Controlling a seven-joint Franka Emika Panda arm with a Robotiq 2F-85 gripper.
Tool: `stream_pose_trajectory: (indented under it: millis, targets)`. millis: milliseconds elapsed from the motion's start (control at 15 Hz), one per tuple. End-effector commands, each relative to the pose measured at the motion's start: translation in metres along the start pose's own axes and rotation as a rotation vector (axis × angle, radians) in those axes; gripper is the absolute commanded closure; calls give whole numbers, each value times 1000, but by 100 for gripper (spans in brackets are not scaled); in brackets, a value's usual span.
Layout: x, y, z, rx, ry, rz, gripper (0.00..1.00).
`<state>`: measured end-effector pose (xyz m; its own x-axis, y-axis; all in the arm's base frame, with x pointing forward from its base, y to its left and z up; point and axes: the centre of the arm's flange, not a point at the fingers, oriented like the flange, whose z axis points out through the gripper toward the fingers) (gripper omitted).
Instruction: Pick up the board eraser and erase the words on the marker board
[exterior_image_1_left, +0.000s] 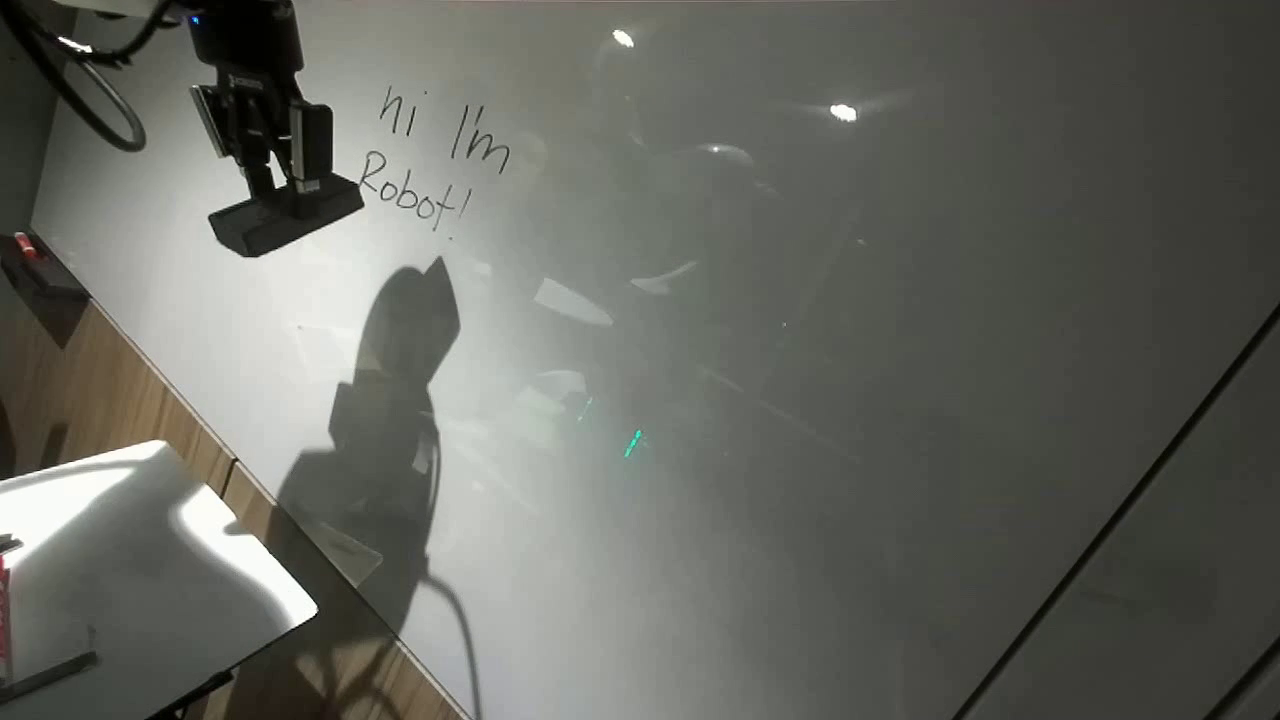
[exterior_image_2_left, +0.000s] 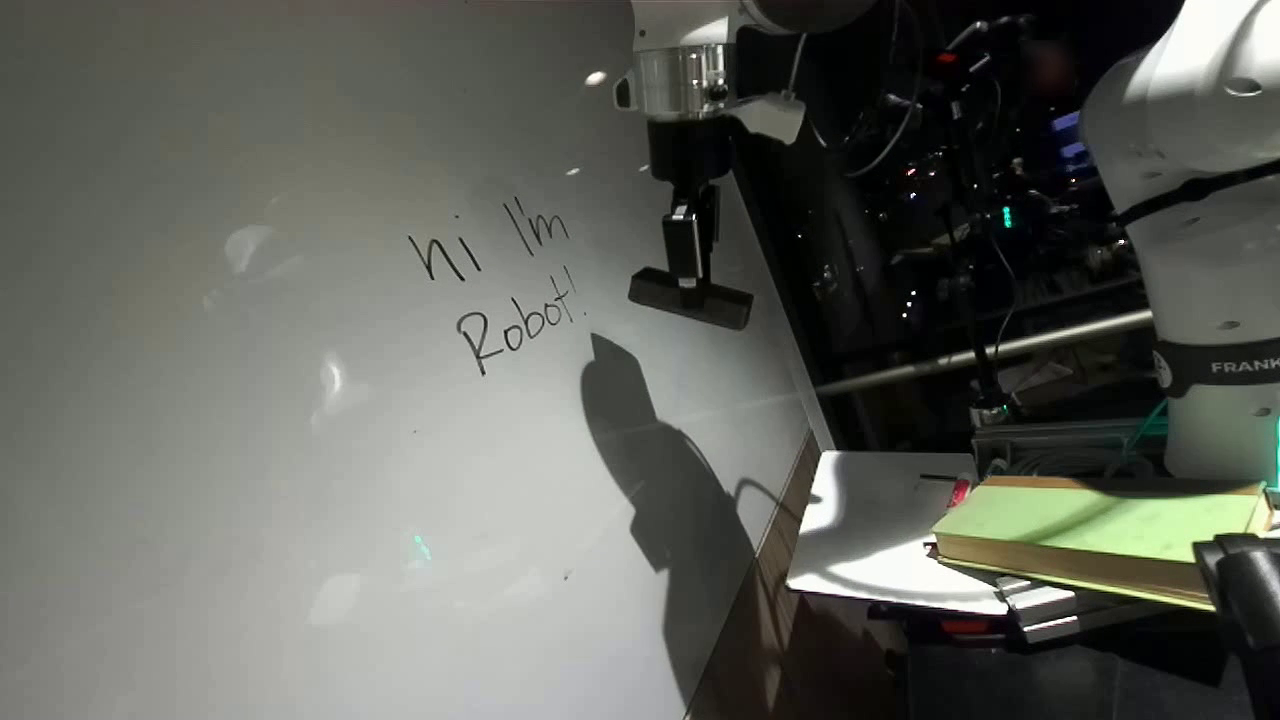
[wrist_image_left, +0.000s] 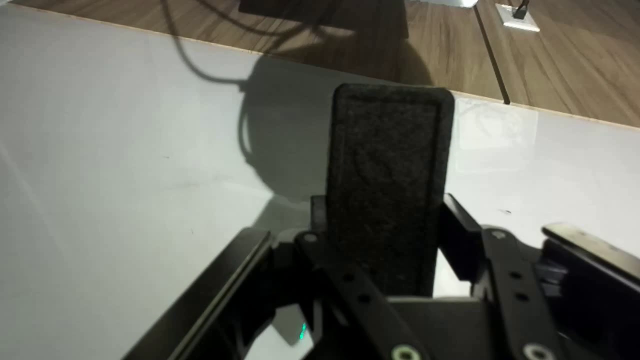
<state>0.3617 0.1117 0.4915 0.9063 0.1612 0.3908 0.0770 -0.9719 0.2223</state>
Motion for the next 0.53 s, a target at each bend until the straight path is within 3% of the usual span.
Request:
stream_pose_trajectory:
  millis: [0,467]
  targets:
    - [11,-6,5,-5,-7,39,70]
    - [55,20,28,12,-21,103,70]
